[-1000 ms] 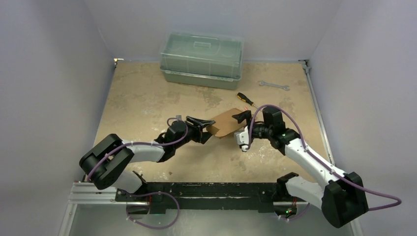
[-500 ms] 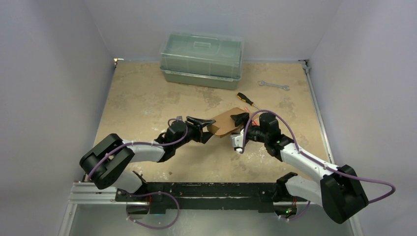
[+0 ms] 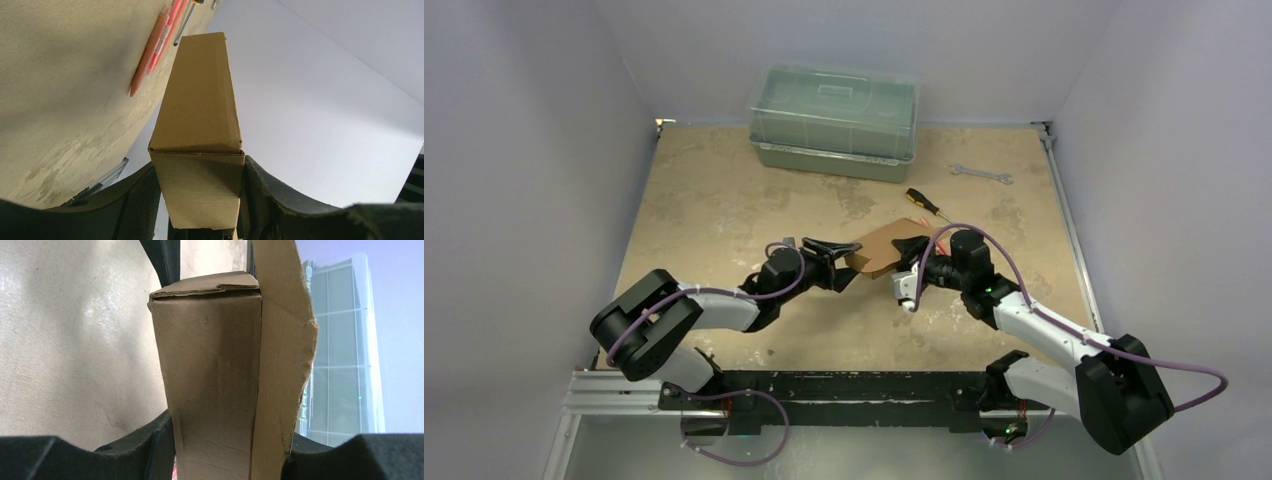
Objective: Fold the paper box
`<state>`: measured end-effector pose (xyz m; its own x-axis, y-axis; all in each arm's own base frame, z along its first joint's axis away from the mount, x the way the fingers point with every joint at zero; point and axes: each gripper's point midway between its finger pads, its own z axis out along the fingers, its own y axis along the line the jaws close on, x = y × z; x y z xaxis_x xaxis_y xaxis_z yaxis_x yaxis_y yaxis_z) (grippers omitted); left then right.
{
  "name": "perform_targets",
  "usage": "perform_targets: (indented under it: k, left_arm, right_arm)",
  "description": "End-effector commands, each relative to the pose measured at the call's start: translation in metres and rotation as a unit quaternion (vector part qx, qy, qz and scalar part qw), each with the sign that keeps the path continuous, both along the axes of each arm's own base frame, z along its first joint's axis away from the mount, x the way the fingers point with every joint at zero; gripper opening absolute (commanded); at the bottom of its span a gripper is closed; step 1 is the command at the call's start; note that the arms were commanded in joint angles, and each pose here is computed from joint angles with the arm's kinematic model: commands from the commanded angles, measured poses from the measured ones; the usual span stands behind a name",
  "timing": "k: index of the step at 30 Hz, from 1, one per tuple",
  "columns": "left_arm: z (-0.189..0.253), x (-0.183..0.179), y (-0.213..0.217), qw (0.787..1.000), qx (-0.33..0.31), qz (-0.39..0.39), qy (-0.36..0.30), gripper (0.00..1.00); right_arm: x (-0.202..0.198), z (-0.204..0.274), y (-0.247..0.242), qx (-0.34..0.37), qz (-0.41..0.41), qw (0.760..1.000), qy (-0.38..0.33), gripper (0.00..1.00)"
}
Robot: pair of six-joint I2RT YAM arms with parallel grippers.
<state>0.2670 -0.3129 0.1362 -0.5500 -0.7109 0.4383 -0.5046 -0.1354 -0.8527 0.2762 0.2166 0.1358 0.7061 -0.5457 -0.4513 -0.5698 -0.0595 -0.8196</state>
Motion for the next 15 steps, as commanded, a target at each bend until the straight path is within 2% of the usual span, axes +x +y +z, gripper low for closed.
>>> perform_targets:
  k: [1,8,13,15]
  left_arm:
    - [0.018,0.001,0.002,0.999,-0.038,0.008,-0.024,0.35]
    - [0.030,-0.004,0.015,0.997,-0.044,0.021,-0.067,0.60]
    - [0.030,-0.009,0.034,0.993,0.014,0.021,-0.114,0.77]
    - [0.033,-0.010,0.044,0.989,0.042,0.021,-0.137,0.80]
  right_arm:
    - [0.005,0.017,0.006,0.028,-0.008,1.000,0.006,0.50]
    - [0.005,0.033,0.008,0.075,-0.024,0.995,0.064,0.49]
    - [0.000,0.036,0.008,0.093,-0.025,0.989,0.110,0.49]
    - [-0.003,0.037,0.009,0.101,-0.023,0.986,0.132,0.49]
